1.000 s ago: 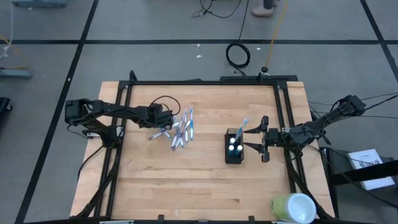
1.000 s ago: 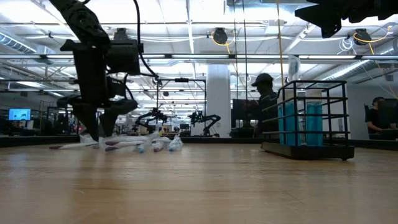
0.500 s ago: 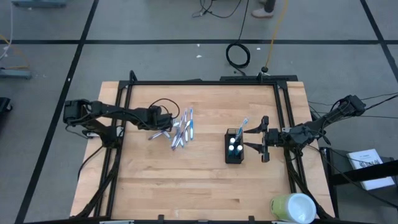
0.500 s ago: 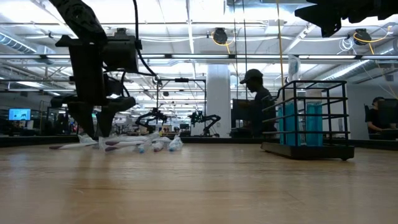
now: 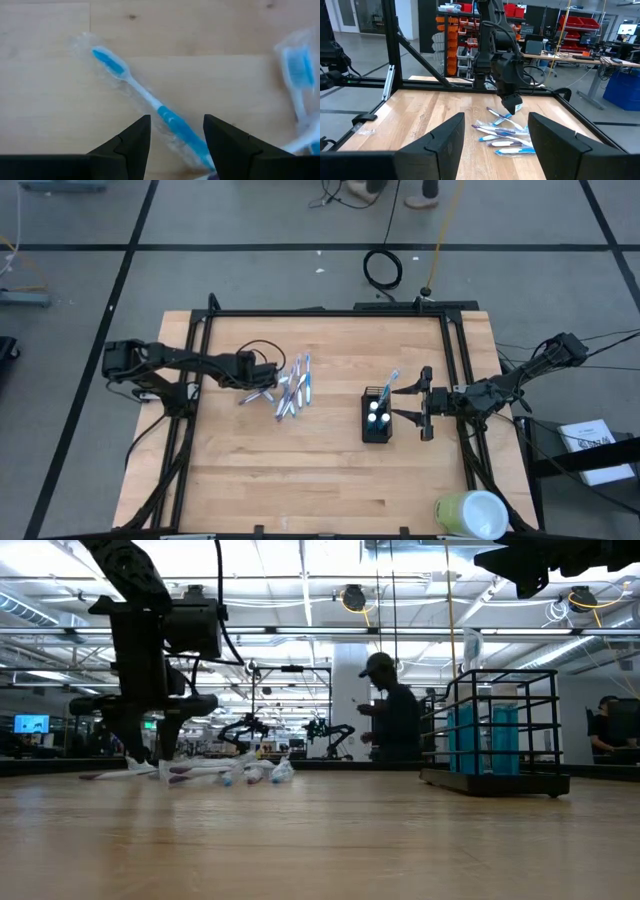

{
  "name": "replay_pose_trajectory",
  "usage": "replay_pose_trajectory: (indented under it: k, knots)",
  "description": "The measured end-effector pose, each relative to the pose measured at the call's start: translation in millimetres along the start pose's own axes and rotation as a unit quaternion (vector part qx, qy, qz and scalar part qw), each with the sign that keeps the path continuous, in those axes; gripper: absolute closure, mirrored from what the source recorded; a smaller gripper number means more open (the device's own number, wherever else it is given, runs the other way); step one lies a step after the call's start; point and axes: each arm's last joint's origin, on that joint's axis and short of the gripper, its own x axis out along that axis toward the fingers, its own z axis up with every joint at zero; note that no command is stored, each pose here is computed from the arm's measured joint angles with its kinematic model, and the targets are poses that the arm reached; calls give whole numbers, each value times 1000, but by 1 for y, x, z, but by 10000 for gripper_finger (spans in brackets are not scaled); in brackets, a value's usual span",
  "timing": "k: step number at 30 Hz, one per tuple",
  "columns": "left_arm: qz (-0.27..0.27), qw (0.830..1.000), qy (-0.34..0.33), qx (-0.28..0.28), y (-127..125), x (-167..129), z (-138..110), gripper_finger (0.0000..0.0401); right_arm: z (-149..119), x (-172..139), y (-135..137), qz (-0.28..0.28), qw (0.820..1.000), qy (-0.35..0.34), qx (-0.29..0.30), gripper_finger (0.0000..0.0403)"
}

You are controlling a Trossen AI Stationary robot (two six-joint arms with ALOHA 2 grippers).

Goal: Pick & Place toothbrushing station
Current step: Put the blue toothbrush into the black organizer

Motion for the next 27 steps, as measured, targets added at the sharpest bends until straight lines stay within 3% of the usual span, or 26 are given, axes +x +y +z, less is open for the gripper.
replay_pose_trajectory:
  k: [9, 19, 22, 27]
  knots:
    - [17, 998, 54, -34, 2, 19, 15, 210, 0, 0, 0, 1, 1000, 0, 1, 193]
    - [5, 997, 70, 8, -1, 29, 21, 216, 0, 0, 0, 1, 1000, 0, 10, 193]
    - [-11, 997, 68, 19, -1, 25, 23, 246, 0, 0, 0, 1, 1000, 0, 10, 193]
    - [-37, 996, 61, 57, -3, 21, 25, 339, 0, 0, 0, 0, 1000, 0, 4, 193]
